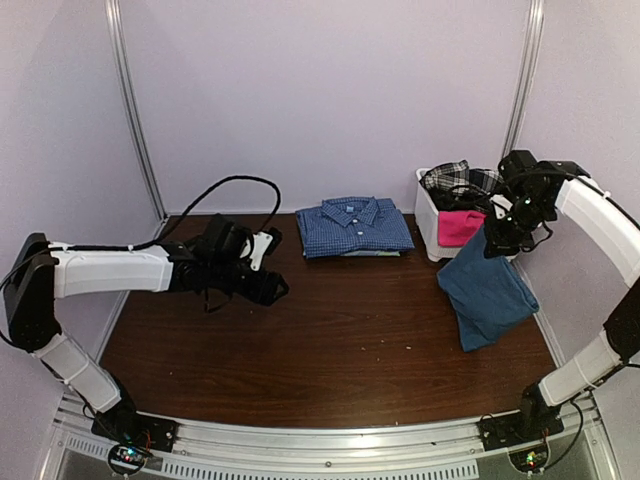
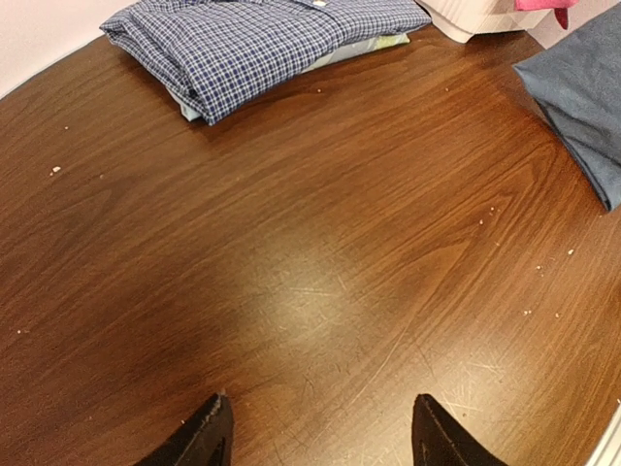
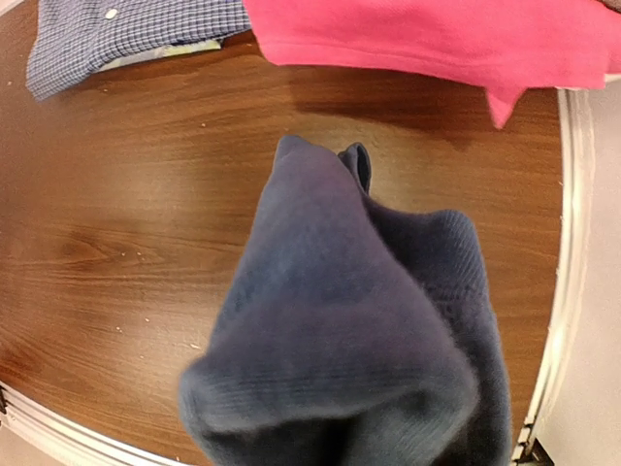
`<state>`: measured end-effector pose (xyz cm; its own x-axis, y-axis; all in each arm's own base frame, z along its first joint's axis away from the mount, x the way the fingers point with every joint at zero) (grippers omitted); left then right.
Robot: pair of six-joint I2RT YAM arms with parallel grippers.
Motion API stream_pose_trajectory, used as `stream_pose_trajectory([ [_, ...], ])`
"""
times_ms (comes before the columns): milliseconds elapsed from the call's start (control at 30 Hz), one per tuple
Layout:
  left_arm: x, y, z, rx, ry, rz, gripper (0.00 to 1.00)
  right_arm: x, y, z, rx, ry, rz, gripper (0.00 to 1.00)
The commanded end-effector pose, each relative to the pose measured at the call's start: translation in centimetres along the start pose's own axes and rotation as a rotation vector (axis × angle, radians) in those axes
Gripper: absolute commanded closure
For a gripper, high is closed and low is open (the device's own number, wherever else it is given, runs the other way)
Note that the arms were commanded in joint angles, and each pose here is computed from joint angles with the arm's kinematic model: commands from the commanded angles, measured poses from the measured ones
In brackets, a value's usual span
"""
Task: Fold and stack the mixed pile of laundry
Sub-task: Turn over the square-folded T-shirt at the center of the board.
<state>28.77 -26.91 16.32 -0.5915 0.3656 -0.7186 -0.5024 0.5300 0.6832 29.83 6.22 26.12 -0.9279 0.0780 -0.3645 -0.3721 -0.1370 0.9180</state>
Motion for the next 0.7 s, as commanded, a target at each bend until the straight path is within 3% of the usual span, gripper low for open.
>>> stream_pose_trajectory([
  [0,-1.7,-0.1,0.4,-0.024,0.012,-0.042,0.36,1.0,4.2,-2.3,0.162,-0.04,-0.029,1.0],
  [200,-1.4,-0.3,0.9,-0.049,0.021,-0.021,0.36,0.2,3.9,-2.8,0.34,0.01,-0.007,1.0],
  [367,-1.2,0.2,2.7,-0.126,0.048,0.003,0.36,0.7,-0.5,2.4,0.405,0.179,0.072,1.0],
  [667,0.4,1.6,5.9,-0.17,0.181,0.01,0.36,0.3,-6.6,15.7,0.166,0.274,0.102,1.0],
])
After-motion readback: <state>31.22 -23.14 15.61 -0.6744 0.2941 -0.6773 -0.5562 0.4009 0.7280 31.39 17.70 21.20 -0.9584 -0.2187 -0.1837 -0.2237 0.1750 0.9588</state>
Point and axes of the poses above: each gripper's point midway between its finger pads, its own y axis back along the fingers, its own z axis along the line the jaws close on, x = y × z, the point moved 5 cm from there along y, back along the fingers, and after that the axes turned 3 degrees about -y, right-handed, at the moved point
